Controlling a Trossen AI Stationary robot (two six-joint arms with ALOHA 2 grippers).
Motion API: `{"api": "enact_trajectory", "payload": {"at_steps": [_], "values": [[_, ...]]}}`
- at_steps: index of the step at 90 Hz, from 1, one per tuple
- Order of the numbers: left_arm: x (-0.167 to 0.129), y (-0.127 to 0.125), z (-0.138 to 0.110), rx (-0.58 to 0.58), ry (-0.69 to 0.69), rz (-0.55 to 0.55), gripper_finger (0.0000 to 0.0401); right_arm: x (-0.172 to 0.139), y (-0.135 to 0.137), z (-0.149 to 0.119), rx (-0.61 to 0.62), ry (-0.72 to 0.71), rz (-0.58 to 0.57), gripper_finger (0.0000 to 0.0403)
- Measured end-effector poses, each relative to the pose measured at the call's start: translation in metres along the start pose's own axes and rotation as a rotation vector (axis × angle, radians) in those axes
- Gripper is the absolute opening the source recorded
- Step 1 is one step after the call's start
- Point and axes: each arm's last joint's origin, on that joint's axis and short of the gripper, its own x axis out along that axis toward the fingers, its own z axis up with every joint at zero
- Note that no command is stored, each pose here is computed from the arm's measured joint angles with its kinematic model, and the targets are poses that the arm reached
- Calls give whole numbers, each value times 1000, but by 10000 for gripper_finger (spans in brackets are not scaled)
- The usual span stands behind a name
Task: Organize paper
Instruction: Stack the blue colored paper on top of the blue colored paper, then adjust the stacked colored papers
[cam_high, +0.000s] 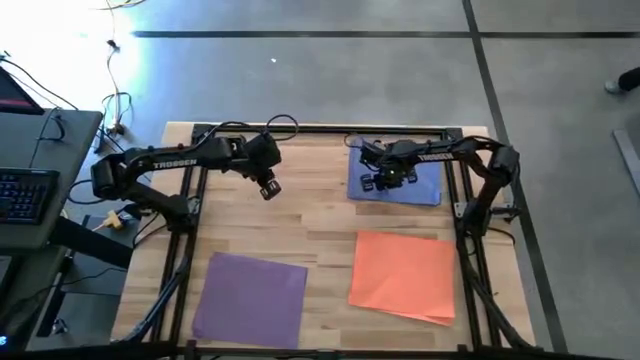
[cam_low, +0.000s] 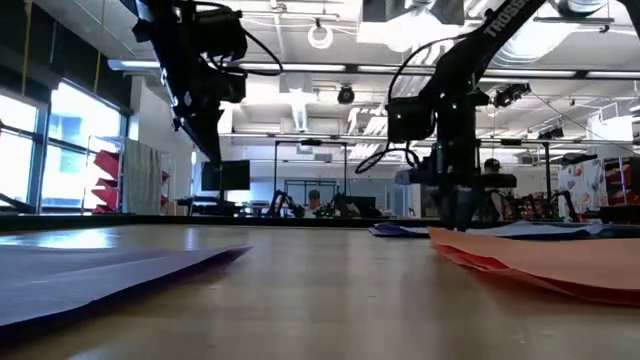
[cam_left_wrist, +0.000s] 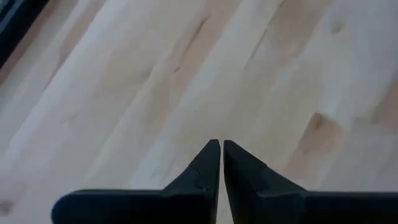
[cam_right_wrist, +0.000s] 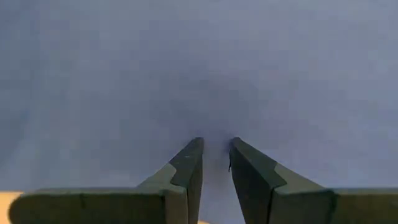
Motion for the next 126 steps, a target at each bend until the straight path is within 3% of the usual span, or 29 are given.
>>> {"api": "enact_trajectory", "payload": {"at_steps": [36, 59, 76, 87, 109, 126], "values": [[0, 0, 1, 0, -7, 9, 0, 5, 32, -14, -9, -38, 161, 66], [0, 0, 5, -30, -56, 2, 0, -37, 45, -4, -36, -78, 208, 66], [1, -2, 14, -112, -137, -26, 0, -76, 4, -14, -69, -91, -79, 66], [17, -5, 23, -145, -161, -30, 0, -79, -32, -27, -37, -89, -283, 66], [79, -11, 29, -203, -82, -29, 0, -43, -86, -32, 130, 4, -309, 66], [112, -12, 36, -189, 8, -21, 0, -18, -105, -29, 126, 24, -253, 66]]}}
